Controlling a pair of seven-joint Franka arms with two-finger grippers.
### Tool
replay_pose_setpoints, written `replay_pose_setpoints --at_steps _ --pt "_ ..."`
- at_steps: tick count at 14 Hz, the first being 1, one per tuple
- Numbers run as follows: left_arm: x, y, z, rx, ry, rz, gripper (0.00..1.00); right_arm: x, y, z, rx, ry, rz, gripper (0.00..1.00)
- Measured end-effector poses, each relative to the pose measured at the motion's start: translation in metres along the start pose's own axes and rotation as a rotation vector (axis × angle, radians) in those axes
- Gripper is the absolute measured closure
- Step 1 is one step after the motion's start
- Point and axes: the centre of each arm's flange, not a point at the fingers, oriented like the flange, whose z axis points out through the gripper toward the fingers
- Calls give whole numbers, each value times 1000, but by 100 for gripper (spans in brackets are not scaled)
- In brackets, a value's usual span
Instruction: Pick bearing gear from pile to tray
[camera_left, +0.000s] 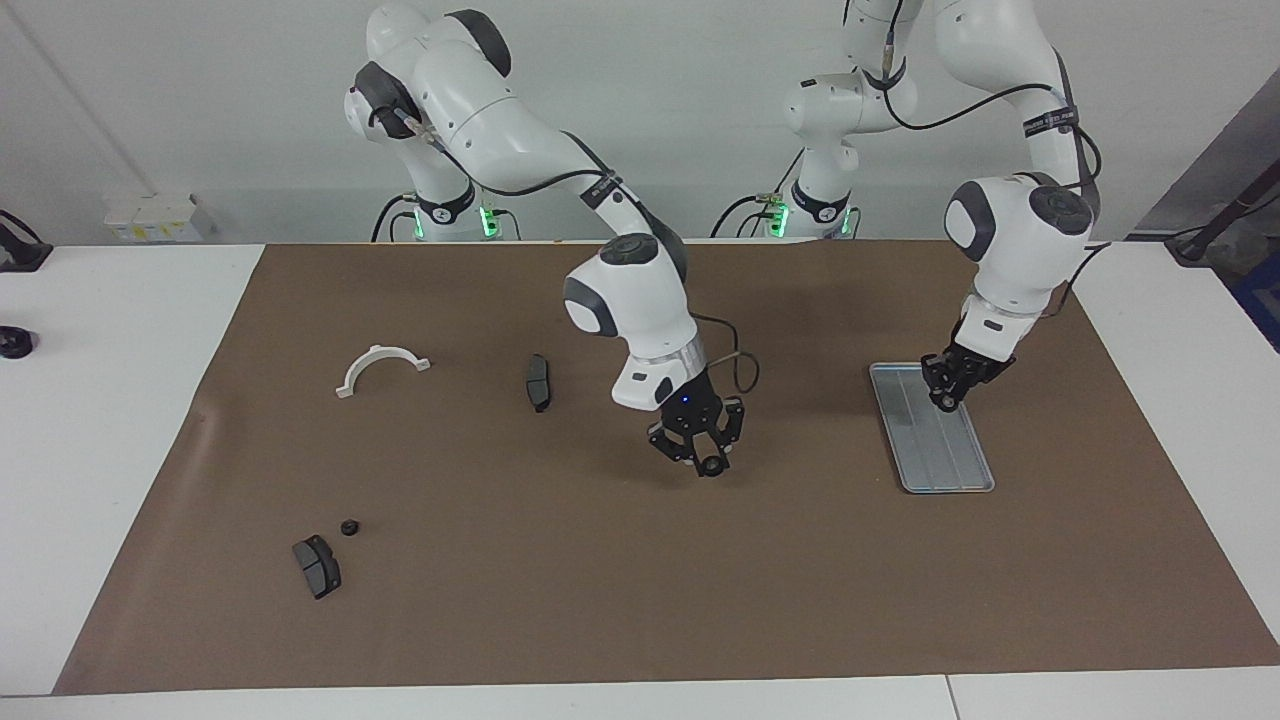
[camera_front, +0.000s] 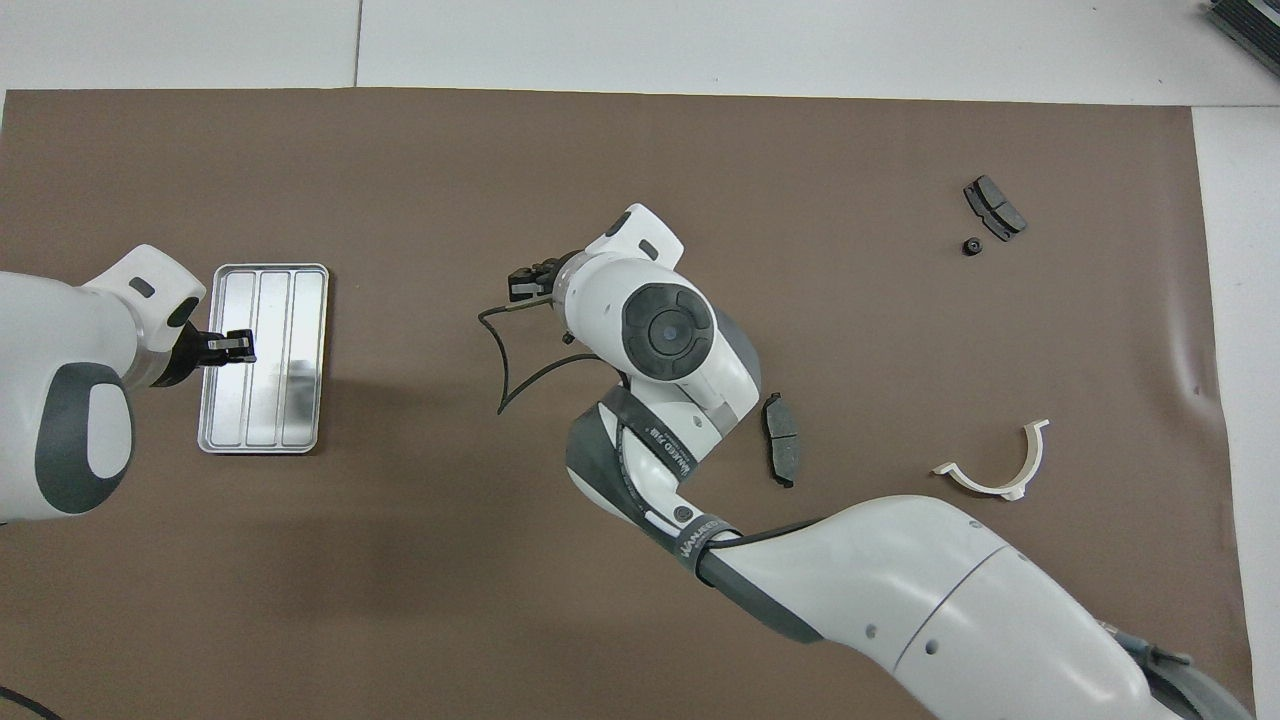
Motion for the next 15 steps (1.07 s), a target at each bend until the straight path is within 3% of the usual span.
replay_pose_setpoints --at_steps 3,6,7,9,11,13,15 --pt "-16 5 22 -3 11 -33 66 -30 -41 9 32 -15 14 65" --pt "-30 5 38 -2 2 -36 63 -38 -55 8 42 -17 14 60" --pt "-31 5 39 -2 1 -36 52 -36 -54 8 42 -15 16 52" --pt "-32 4 40 -2 -1 -35 48 -34 -51 8 39 -11 20 30" --pt "-32 5 39 -2 1 -34 27 -27 -41 9 24 -2 27 13" --pt "-27 7 32 -4 16 -30 4 -15 -21 11 -7 18 43 14" --pt "-11 16 9 -9 46 -16 0 8 17 10 -53 49 54 14"
